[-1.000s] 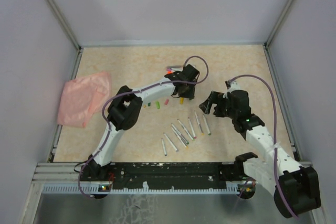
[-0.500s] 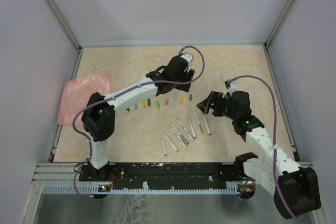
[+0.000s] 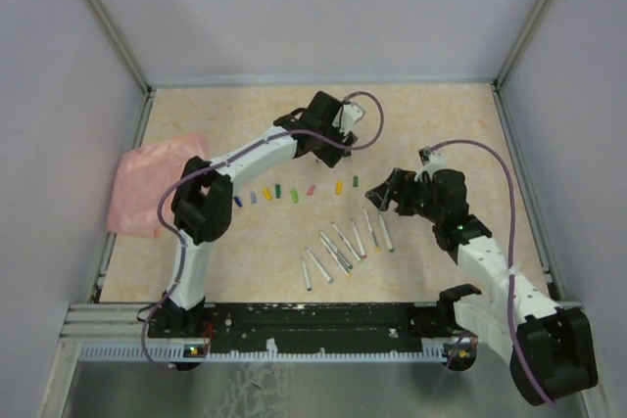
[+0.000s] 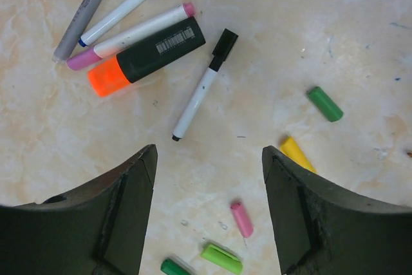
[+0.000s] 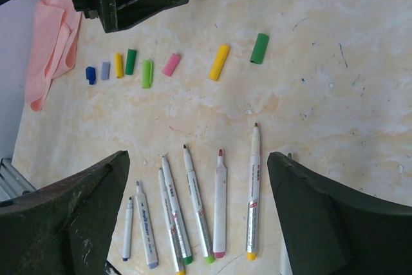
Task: Open the pen caps
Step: Place the pen cap at the center of the board, then pick up the pen from the center of the board.
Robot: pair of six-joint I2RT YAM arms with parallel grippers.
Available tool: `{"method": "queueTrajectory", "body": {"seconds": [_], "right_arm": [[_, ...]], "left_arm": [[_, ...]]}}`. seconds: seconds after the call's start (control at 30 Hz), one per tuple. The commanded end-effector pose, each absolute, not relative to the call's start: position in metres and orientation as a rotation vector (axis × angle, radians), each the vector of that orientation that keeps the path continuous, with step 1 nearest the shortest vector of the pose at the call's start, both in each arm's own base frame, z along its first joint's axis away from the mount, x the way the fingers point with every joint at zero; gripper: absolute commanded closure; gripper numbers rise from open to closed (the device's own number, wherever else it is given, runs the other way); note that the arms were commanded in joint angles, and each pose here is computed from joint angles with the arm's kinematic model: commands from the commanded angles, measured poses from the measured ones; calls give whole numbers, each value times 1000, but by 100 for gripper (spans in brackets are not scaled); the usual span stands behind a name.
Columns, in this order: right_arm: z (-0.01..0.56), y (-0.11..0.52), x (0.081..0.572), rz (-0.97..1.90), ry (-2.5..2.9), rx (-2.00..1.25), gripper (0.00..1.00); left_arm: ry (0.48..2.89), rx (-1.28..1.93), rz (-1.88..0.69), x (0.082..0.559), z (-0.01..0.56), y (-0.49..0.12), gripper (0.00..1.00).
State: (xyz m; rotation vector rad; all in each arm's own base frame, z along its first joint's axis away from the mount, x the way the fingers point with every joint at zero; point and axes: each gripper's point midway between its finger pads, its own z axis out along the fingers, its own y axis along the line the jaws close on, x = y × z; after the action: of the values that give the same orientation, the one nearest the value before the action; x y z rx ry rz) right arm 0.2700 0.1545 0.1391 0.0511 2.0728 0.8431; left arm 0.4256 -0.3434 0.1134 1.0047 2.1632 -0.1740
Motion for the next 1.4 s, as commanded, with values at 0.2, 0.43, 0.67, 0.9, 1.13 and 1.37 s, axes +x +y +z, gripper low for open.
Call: {"method": "queueTrajectory", "body": {"seconds": [0.2, 0.43, 0.67, 0.9, 1.13, 1.37], "right_arm": [[154, 148, 296, 784, 2032, 34, 12], [149, 150, 304, 797, 2050, 43, 12], [144, 151, 306, 805, 2065, 36, 12], [144, 151, 307, 806, 2067, 34, 12], [143, 151, 307, 810, 2068, 35, 12], [143, 151, 307, 816, 2063, 35, 12]], "left_arm": [[2218, 1078, -386, 461, 92, -334, 44], [2249, 1122, -469, 452, 67, -341, 47], [2267, 1109, -420, 461, 51, -338, 45], [2298, 1083, -369, 468, 33, -335, 45], [2305, 1074, -353, 468, 28, -336, 51], [2310, 1094, -331, 463, 23, -336, 71]]}}
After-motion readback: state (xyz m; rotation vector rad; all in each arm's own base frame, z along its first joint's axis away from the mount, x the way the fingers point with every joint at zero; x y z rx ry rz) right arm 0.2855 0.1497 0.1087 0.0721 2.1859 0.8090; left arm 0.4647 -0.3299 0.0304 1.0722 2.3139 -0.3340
